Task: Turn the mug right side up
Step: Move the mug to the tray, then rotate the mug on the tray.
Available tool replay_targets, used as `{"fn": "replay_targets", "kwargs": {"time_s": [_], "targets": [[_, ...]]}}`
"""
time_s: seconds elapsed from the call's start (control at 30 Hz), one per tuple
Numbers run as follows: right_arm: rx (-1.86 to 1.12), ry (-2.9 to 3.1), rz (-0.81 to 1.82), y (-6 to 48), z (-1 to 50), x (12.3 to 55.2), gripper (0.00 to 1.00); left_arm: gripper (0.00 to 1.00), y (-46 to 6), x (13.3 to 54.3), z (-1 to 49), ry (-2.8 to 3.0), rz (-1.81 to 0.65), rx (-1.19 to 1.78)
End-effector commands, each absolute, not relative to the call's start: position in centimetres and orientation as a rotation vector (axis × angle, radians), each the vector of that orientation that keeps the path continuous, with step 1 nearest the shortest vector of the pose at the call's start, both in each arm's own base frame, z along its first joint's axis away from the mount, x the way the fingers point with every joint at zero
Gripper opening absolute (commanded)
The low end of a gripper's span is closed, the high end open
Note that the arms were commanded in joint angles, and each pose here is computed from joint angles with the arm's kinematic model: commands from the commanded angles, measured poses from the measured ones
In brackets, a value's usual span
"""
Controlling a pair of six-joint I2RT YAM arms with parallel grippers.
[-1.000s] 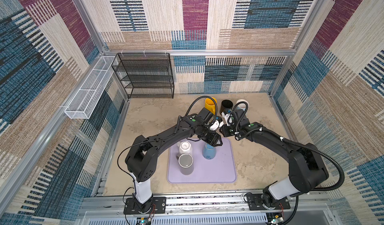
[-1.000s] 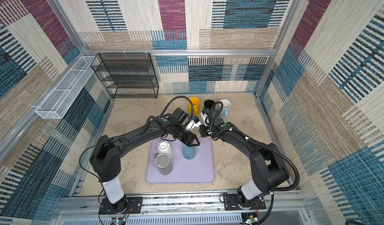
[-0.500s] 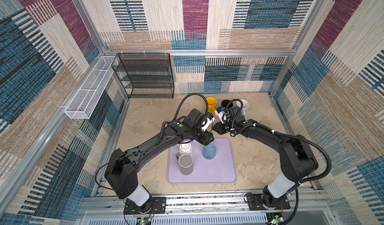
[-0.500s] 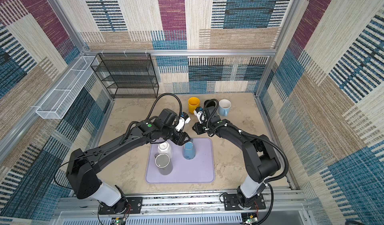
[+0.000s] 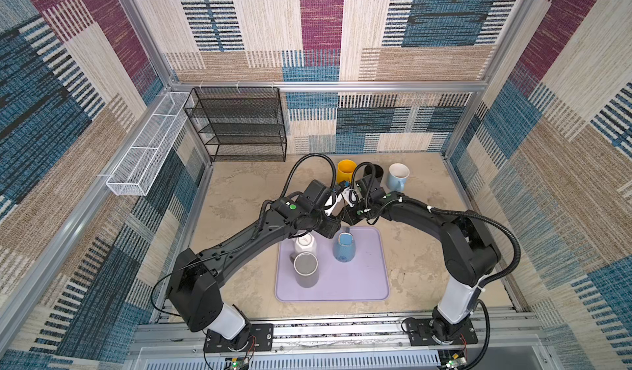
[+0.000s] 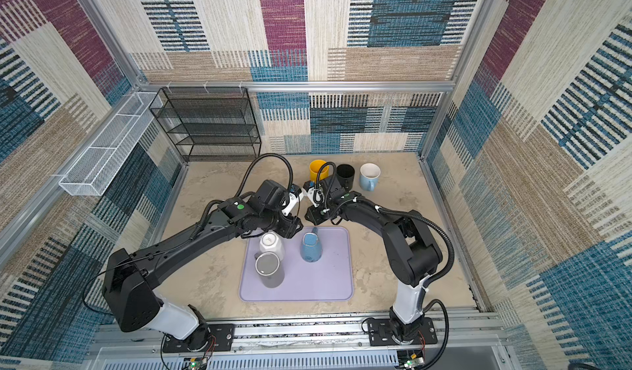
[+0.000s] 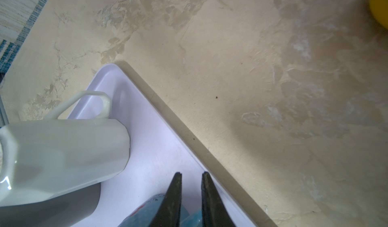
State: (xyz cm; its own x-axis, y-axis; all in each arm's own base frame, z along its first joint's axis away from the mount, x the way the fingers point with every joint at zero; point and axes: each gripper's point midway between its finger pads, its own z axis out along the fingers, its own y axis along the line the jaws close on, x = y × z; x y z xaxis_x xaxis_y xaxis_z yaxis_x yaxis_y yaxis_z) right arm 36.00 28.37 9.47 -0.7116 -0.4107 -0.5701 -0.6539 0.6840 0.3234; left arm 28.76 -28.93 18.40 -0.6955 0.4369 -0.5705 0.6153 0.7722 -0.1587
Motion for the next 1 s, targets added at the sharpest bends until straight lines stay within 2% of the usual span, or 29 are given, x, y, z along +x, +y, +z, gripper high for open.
{"fn": "replay_targets", "kwargs": {"time_s": [0.0, 0.37, 0.97], "targets": [[-0.862, 2.450, 0.676, 28.3, 9.1, 35.9, 0.21, 0.59, -28.9, 28.6, 18.6, 2.456, -0.471, 0.785], [-0.834, 2.533, 0.545, 26.1, 7.6, 34.7, 0.19, 0.57, -29.4, 28.2, 17.1, 2.532, -0.485, 0.813], [-0.805, 2.591, 0.546, 23.3, 8.0, 29.9, 0.15, 0.57, -30.2, 28.0, 17.1, 2.524, -0.516, 0.854]]}}
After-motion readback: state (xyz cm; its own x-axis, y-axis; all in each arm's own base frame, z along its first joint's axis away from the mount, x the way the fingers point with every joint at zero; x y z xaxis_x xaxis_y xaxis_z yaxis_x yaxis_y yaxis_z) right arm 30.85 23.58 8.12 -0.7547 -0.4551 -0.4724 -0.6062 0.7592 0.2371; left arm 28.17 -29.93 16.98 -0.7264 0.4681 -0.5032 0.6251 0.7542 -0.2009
